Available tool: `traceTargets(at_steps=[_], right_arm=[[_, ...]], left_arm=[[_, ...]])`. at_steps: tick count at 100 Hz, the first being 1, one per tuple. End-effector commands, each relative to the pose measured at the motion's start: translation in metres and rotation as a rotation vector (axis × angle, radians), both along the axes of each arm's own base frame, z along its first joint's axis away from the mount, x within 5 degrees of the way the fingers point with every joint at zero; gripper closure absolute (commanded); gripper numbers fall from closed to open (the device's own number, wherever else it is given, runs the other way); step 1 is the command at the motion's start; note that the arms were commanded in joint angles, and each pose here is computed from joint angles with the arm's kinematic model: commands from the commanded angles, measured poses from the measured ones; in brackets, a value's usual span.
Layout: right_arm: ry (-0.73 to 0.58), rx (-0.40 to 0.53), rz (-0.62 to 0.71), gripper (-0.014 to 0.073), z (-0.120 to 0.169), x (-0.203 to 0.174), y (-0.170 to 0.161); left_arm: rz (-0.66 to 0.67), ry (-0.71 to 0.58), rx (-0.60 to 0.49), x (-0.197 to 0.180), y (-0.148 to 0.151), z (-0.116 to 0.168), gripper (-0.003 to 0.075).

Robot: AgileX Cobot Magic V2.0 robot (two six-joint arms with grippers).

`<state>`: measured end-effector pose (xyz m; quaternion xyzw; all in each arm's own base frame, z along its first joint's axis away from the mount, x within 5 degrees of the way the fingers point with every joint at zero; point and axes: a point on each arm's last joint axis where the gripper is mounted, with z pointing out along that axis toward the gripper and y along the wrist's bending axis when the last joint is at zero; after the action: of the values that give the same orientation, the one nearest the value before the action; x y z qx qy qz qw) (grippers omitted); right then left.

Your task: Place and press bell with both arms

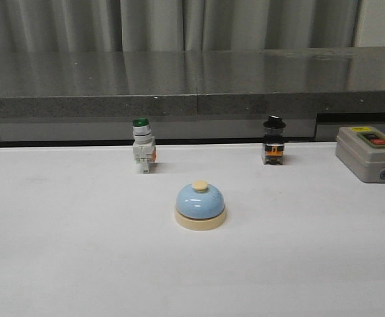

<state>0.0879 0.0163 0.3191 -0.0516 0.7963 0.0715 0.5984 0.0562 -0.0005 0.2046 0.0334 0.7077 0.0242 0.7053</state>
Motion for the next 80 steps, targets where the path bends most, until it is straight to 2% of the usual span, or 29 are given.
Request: traceTargets(at_steps=[1,19,49,80], right_arm=[[-0.137,-0.014,-0.02,0.0664,0.007,-0.007,-0.004],[-0.216,0.03,-0.068,0.0664,-0.02,-0.026,-0.01],[-0.352,0.043,-0.121,0.0664,-0.065,-0.047,-0.015],[-0.391,0.048,-0.112,0.0664,-0.094,-0.037,-0.013]], left_arm=[[-0.005,-0.065,-0.016,-0.001,0.0,-0.005,0.0739],[-0.005,-0.065,-0.016,-0.001,0.0,-0.005,0.074],[-0.005,-0.065,-0.016,-0.001,0.0,-0.005,0.0739],[-0.005,-0.065,-0.016,-0.001,0.0,-0.005,0.0739]])
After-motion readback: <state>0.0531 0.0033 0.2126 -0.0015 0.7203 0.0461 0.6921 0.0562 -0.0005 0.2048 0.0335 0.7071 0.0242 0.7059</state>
